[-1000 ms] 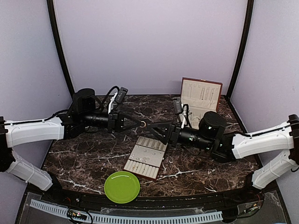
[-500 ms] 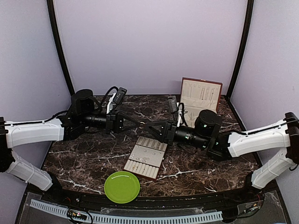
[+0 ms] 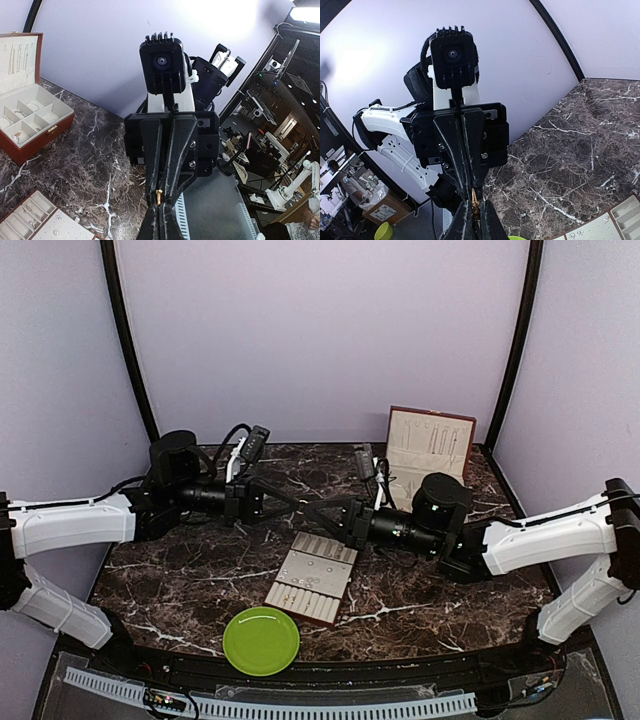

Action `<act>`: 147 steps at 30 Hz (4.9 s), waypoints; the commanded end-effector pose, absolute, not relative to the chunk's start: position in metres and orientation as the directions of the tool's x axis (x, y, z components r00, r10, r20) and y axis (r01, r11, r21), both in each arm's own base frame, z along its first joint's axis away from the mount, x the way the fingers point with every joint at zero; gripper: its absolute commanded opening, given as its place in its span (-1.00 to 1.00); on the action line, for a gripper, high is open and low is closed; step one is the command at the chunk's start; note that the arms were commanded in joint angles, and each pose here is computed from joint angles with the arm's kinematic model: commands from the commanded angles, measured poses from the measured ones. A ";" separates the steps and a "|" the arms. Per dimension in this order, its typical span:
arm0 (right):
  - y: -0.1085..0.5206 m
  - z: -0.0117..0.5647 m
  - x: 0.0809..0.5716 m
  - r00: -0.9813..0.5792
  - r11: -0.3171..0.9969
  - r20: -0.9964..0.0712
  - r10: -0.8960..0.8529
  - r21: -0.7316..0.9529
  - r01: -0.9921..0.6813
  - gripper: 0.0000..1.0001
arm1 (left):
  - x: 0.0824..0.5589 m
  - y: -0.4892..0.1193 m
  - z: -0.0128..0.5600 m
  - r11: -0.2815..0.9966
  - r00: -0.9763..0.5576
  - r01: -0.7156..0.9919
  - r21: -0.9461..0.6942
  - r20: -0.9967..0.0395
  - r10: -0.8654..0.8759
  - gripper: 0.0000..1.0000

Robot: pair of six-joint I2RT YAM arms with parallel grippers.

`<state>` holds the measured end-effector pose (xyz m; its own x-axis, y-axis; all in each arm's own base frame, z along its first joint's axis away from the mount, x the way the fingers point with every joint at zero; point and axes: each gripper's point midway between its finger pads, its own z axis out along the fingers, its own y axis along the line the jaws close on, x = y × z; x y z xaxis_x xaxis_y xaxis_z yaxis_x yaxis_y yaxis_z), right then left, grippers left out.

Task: Organize the mixed jewelry
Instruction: Pass from the left arm to the right, then adjust the compartment layer at the center of the board, then place the ring in the ring tray.

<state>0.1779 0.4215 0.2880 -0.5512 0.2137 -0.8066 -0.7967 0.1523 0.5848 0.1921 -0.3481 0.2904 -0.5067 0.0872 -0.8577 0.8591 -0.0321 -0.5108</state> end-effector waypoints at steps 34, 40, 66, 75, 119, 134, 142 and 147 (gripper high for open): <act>0.303 0.258 0.204 -0.472 0.549 -0.830 0.297 0.553 -0.626 -1.00 | 0.143 -0.355 0.158 0.263 0.080 0.923 0.281 -0.809 0.583 0.74; 0.300 0.258 0.204 -0.471 0.541 -0.824 0.315 0.563 -0.625 -1.00 | 0.131 -0.368 0.119 0.173 0.208 0.880 0.442 -0.687 0.696 0.75; 0.307 0.256 0.205 -0.490 0.519 -0.813 0.314 0.579 -0.629 -1.00 | 0.151 -0.412 0.070 0.082 0.336 0.751 0.655 -0.486 0.807 0.75; 0.307 0.253 0.207 -0.502 0.531 -0.807 0.312 0.586 -0.612 -1.00 | 0.186 -0.430 0.067 0.175 0.279 0.711 0.681 -0.502 0.819 0.75; 0.361 0.161 0.204 -0.701 0.754 -0.705 -0.103 0.404 -0.517 -1.00 | 0.282 -0.297 0.236 0.629 -0.467 0.756 -0.182 -0.823 0.323 0.89; 0.403 0.099 0.179 -0.807 0.795 -0.552 -0.208 0.385 -0.468 -1.00 | 0.320 -0.206 0.263 0.830 -0.403 0.557 -0.030 -0.884 0.238 0.98; 0.413 0.073 0.181 -0.838 0.836 -0.491 -0.236 0.337 -0.433 -1.00 | 0.322 -0.189 0.273 0.857 -0.354 0.511 0.058 -0.895 0.272 0.98; 0.417 0.064 0.185 -0.848 0.859 -0.474 -0.238 0.306 -0.412 -1.00 | 0.322 -0.180 0.279 0.872 -0.332 0.480 0.095 -0.901 0.280 0.98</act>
